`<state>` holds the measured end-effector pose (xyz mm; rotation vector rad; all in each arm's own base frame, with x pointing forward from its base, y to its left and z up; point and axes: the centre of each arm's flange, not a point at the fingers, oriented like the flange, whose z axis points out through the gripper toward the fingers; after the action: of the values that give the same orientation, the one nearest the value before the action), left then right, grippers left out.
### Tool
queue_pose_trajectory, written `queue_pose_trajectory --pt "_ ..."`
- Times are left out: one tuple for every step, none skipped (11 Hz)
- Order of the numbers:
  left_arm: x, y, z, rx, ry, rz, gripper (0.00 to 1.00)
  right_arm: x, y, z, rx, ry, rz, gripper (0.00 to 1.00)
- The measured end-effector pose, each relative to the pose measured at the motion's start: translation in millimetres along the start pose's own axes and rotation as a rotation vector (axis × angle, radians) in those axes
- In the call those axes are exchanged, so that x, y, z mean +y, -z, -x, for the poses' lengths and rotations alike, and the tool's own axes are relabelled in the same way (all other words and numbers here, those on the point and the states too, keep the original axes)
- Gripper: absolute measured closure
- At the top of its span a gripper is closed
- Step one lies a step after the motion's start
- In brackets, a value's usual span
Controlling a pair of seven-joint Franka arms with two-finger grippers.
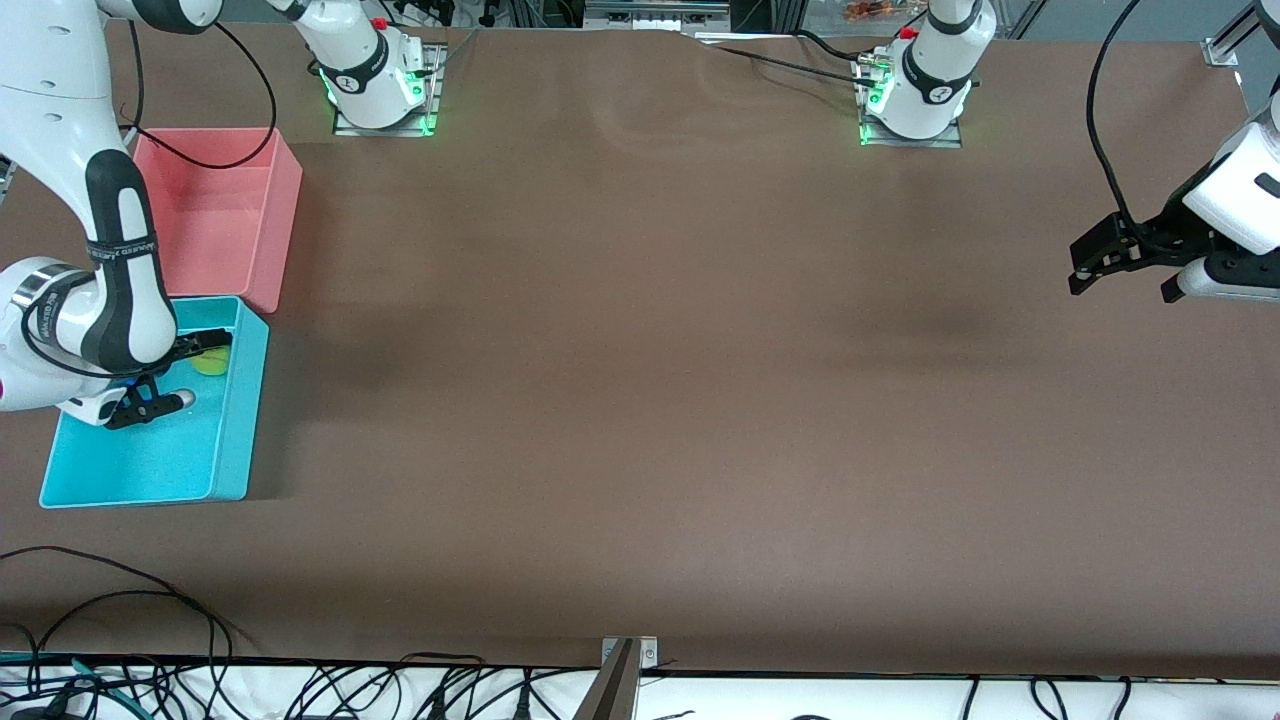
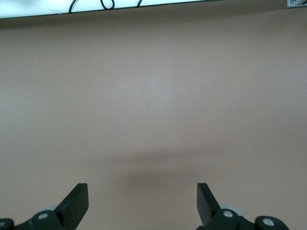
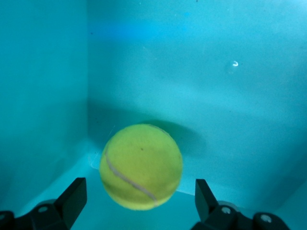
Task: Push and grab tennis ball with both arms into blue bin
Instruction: 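Open the right gripper to drop the ball into the cyan bin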
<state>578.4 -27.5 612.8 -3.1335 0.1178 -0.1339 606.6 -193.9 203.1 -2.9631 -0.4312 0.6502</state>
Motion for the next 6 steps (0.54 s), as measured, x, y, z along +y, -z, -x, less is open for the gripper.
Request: queue_pose_trajectory --pt "-0.1 -0.6 -0.2 -0.001 0.000 0.000 0.00 0.0 1.5 -0.1 0.002 0.000 0.001 0.00" --pt "-0.1 -1.2 -0.5 -0.002 0.000 0.000 0.00 -0.6 4.8 0.1 -0.002 0.001 -0.003 0.00" --pt "-0.2 -1.7 -0.6 -0.003 0.000 0.000 0.00 -2.0 12.2 0.6 -0.011 0.001 -0.011 0.00" --pt "-0.4 -2.0 -0.7 -0.003 0.001 0.000 0.00 -4.1 26.5 0.8 -0.022 -0.001 -0.021 0.00" --pt "-0.8 -2.1 -0.8 -0.003 0.002 0.000 0.00 -6.5 46.0 0.6 -0.024 -0.007 -0.025 0.00" --pt "-1.3 -2.2 -0.8 -0.004 0.002 0.000 0.00 -9.6 71.0 1.4 -0.014 -0.015 -0.020 0.00"
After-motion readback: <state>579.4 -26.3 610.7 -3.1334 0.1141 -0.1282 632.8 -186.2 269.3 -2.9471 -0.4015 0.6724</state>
